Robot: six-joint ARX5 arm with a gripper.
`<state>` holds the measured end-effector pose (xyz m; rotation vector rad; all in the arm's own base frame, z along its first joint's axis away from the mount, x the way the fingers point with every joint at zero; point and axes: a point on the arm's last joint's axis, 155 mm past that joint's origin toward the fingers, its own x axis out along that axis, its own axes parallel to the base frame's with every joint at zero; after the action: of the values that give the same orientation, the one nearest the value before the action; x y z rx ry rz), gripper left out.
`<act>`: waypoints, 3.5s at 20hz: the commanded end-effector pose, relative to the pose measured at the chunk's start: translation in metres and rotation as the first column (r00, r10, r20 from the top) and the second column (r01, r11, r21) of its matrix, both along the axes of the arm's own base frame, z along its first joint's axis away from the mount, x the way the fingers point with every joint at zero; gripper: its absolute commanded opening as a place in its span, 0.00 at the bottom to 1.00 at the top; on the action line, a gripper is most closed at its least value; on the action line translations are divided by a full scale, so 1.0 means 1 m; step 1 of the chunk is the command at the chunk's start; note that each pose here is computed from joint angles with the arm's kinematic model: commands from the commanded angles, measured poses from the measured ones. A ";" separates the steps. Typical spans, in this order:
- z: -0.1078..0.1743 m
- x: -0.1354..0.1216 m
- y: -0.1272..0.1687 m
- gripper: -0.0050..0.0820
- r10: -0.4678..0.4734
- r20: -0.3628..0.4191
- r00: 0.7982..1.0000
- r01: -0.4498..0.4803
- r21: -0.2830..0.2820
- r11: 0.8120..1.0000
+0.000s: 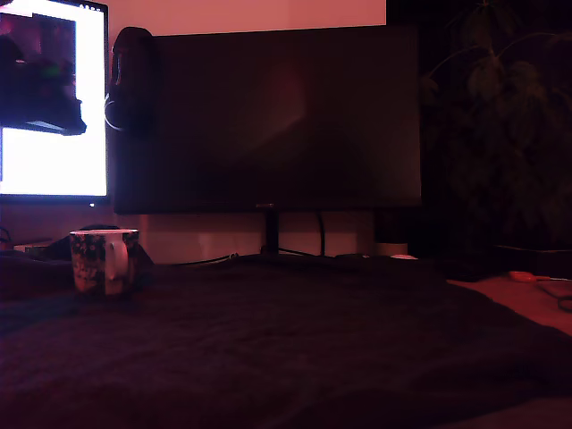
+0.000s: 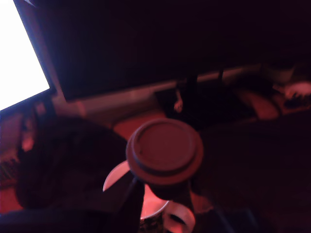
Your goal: Pick up the coffee capsules on the table and drop them inside the coffee cup
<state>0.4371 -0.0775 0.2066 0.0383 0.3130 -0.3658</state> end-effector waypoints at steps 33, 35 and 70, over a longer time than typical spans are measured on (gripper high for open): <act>-0.088 0.051 0.006 0.30 0.051 -0.380 0.923 -0.035 0.051 0.998; -0.086 0.048 0.002 0.10 0.031 -0.384 0.923 -0.018 0.038 0.999; -0.006 -0.071 0.000 0.03 0.010 -0.135 0.991 -0.014 -0.030 0.999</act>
<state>0.3719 -0.0754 0.2144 -0.0043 0.4187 -0.3574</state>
